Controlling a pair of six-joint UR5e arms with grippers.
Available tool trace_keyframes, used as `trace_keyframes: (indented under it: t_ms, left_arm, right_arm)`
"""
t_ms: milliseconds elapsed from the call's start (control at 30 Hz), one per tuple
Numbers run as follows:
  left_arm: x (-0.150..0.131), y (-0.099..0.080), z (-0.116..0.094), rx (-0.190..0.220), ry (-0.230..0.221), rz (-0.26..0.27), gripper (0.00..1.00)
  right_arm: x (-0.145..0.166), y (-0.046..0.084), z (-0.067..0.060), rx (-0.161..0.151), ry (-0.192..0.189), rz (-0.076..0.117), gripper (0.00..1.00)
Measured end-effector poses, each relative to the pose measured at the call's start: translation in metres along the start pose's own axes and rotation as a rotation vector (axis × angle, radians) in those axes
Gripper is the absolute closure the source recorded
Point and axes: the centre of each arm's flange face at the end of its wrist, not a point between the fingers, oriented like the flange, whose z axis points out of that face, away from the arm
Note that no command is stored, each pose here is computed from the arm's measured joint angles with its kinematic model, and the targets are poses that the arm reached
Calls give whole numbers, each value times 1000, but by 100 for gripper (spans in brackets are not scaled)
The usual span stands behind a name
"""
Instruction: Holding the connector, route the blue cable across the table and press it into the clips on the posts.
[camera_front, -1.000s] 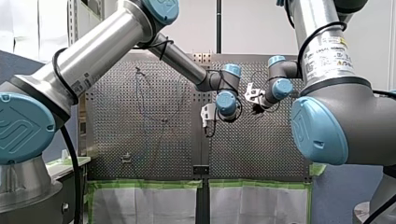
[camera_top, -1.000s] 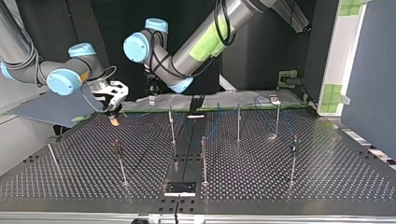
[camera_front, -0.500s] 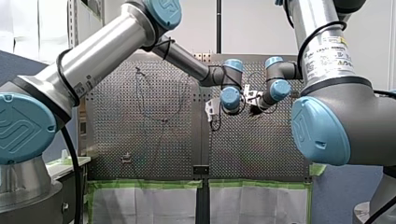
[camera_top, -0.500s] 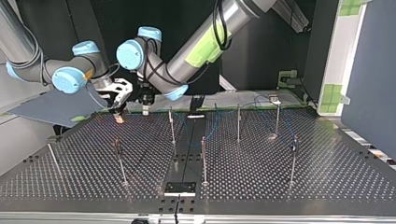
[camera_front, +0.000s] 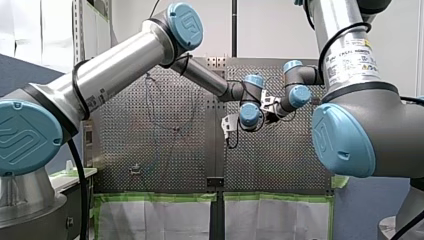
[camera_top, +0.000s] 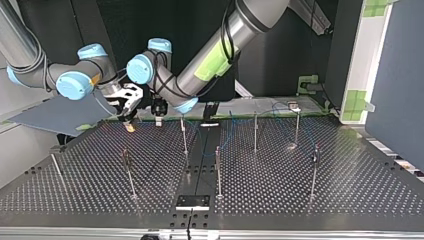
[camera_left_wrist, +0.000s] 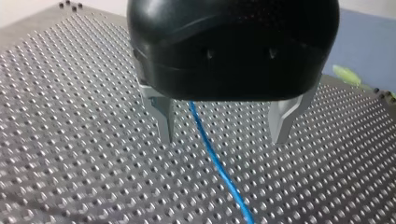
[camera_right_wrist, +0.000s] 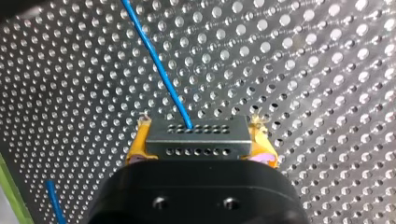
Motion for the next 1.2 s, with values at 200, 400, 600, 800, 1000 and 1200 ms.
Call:
trace_keyframes:
  t_ms: [200,400,600,800,1000,1200]
  left_arm:
    - [14,4,18,-21,4,-2,0]
    - [20,2,19,-20,10,-1,0]
    - [20,-2,17,-13,6,-2,34]
    - [18,-4,18,-6,-13,-11,100]
    - [14,-3,21,-11,-22,-22,100]
    - [1,-6,18,-41,-29,-23,100]
  right_arm:
    - [1,-1,0,7,3,0,100]
    - [2,1,1,6,7,2,100]
    - [3,2,1,5,10,3,100]
    - [6,2,2,11,14,-1,100]
    - [13,-3,3,20,23,-9,100]
    - [20,-6,2,25,31,-11,100]
